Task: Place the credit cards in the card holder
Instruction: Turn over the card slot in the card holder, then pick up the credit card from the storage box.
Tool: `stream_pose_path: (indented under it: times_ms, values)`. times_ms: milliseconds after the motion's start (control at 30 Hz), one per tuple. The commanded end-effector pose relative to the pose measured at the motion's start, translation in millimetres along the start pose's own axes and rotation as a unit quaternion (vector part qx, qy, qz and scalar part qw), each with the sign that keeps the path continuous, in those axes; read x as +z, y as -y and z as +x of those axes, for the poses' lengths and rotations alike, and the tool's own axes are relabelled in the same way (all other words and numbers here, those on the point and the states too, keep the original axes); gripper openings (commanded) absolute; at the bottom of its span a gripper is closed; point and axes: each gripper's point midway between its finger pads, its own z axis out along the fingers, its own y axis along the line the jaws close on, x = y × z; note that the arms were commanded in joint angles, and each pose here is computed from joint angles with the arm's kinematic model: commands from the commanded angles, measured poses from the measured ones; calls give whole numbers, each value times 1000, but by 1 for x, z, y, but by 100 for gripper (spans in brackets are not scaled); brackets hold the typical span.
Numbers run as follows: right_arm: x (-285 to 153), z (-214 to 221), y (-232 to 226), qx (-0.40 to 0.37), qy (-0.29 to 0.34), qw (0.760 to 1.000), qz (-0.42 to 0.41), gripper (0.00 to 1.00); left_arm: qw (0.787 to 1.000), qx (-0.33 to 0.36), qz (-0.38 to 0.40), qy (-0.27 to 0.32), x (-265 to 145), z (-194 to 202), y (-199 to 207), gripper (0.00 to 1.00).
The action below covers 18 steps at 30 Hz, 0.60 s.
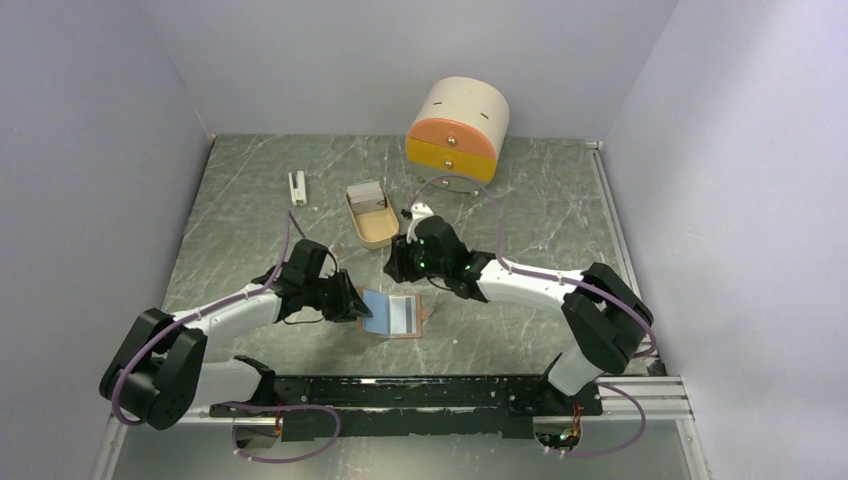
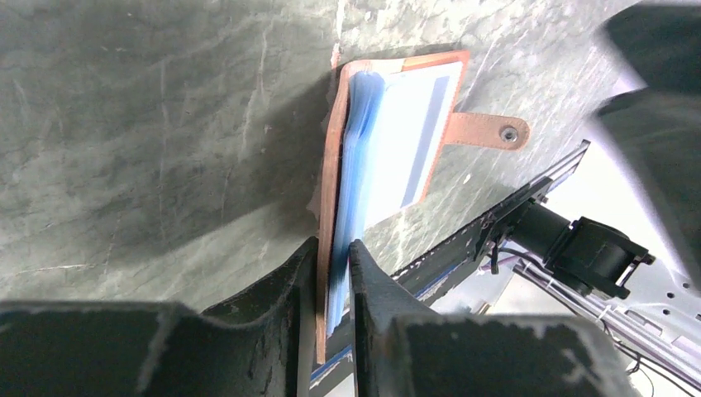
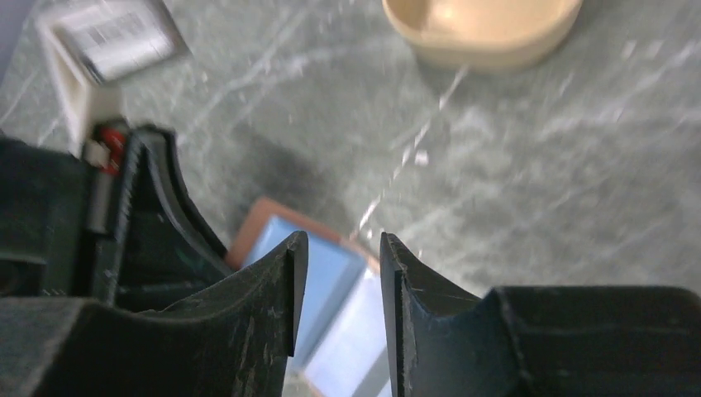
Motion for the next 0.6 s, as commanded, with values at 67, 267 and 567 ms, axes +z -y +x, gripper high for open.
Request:
stream_pose_path:
  times_ms: [67, 267, 567]
  values:
    - [7, -71, 3, -148, 79, 986, -7, 43, 999, -2, 35, -9, -1, 7, 5, 24]
    - [37, -117, 4, -260, 84, 960, -61, 46, 999, 0, 41, -7, -4, 9, 7, 25]
    - [78, -157, 19, -453, 117, 884, -25, 55, 998, -5, 54, -13, -3, 16, 6, 25]
